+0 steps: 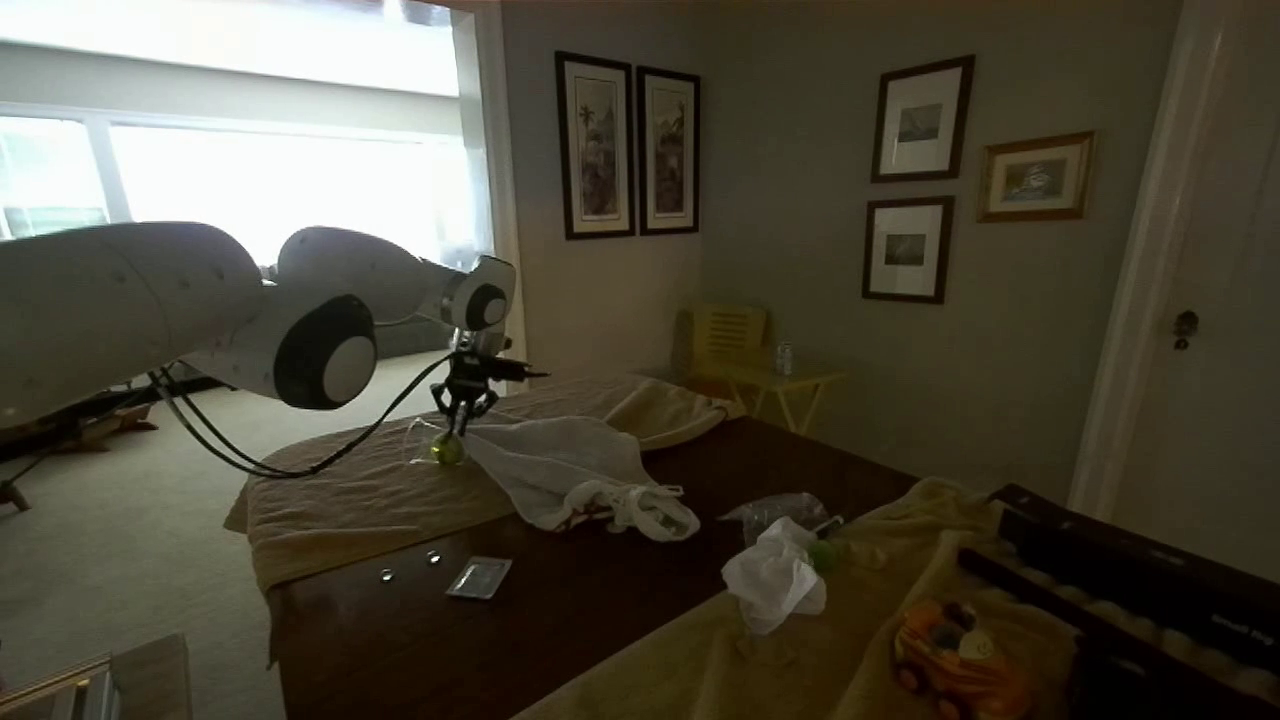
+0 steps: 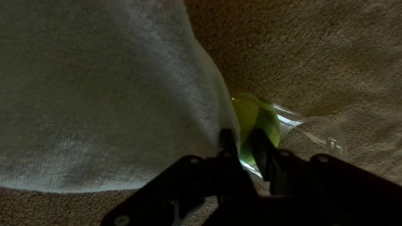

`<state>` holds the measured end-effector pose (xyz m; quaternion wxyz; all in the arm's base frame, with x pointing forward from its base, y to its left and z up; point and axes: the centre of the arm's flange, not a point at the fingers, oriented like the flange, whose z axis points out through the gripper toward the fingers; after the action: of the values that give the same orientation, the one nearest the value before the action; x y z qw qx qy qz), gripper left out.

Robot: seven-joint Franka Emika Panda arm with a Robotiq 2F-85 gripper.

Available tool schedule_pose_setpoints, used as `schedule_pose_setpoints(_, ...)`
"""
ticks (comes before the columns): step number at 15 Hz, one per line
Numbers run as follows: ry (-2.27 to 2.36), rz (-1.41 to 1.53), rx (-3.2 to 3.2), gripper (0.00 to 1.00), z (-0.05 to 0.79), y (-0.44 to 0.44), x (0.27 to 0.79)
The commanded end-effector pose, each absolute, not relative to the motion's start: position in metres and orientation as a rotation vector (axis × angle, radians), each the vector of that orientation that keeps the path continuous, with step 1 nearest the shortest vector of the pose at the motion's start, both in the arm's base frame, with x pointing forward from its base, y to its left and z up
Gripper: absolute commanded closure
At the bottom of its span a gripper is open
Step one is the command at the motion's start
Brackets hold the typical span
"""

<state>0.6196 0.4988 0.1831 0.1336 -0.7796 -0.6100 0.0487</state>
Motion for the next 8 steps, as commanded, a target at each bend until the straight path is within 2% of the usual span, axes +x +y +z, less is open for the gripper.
schedule_pose_setpoints(1, -1.673, 0.076, -2.362, 0.47, 0.196, 0.491, 0.659)
schedule_pose_setpoints(6, -1.424, -0.14, -2.629, 0.11, 0.221, 0.424, 0.689)
schedule_pose_setpoints(8, -1.322, -0.21, -2.73, 0.0, 0.23, 0.402, 0.7)
